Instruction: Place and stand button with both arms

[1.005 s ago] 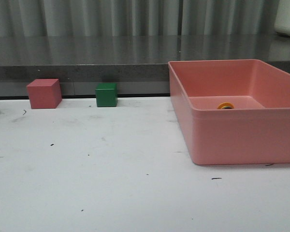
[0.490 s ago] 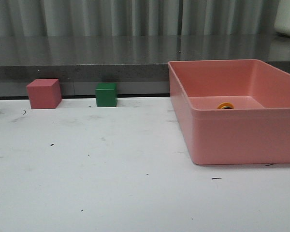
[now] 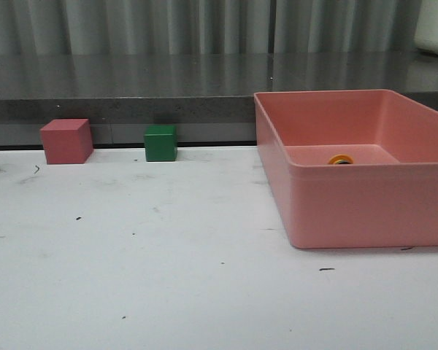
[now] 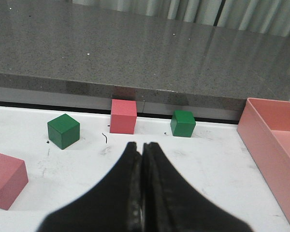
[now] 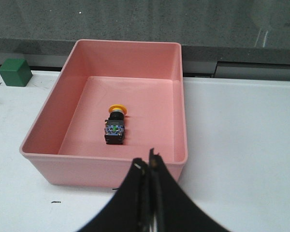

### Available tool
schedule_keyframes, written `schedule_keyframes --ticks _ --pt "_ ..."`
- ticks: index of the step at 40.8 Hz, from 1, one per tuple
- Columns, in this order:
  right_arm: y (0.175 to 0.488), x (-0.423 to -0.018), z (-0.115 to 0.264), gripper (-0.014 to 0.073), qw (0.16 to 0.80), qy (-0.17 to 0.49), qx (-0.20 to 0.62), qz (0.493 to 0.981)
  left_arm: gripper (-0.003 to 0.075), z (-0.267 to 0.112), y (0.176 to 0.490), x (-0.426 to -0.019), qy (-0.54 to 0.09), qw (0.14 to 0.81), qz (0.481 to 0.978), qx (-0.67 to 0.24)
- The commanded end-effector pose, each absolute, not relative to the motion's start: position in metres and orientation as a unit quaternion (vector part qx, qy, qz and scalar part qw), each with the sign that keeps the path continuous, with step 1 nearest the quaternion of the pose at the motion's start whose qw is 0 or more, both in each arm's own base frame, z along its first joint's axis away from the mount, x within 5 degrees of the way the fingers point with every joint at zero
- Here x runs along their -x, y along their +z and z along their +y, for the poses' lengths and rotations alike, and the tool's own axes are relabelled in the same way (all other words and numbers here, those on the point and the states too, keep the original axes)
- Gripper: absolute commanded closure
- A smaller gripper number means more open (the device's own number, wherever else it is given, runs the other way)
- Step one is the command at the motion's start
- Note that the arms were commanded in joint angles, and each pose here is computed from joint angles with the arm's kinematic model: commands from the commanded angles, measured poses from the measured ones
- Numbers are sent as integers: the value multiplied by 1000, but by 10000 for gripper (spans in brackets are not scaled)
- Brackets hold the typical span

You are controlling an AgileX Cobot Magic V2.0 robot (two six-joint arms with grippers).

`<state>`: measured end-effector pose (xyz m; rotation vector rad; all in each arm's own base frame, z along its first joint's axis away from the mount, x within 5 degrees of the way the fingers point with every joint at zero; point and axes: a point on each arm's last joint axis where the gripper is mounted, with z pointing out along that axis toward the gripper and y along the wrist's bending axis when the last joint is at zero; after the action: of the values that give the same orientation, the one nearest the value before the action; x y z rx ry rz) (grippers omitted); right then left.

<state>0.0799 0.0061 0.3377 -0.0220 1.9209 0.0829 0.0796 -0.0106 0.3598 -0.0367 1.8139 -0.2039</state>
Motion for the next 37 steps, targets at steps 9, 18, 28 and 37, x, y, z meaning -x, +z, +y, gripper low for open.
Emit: schedule_keyframes --ticks 9,18,28,37 --pt "352 -83 5 269 606 27 13 795 604 -6 375 -83 -51 656 753 7" --pt "352 -83 5 -25 604 27 13 796 103 -4 374 -83 -25 652 758 -3" --pt "352 -83 5 -18 604 27 13 796 70 -4 374 -83 -26 652 758 -3" --pt "353 -83 5 -18 610 27 13 791 70 -4 374 -83 -26 652 758 -3"
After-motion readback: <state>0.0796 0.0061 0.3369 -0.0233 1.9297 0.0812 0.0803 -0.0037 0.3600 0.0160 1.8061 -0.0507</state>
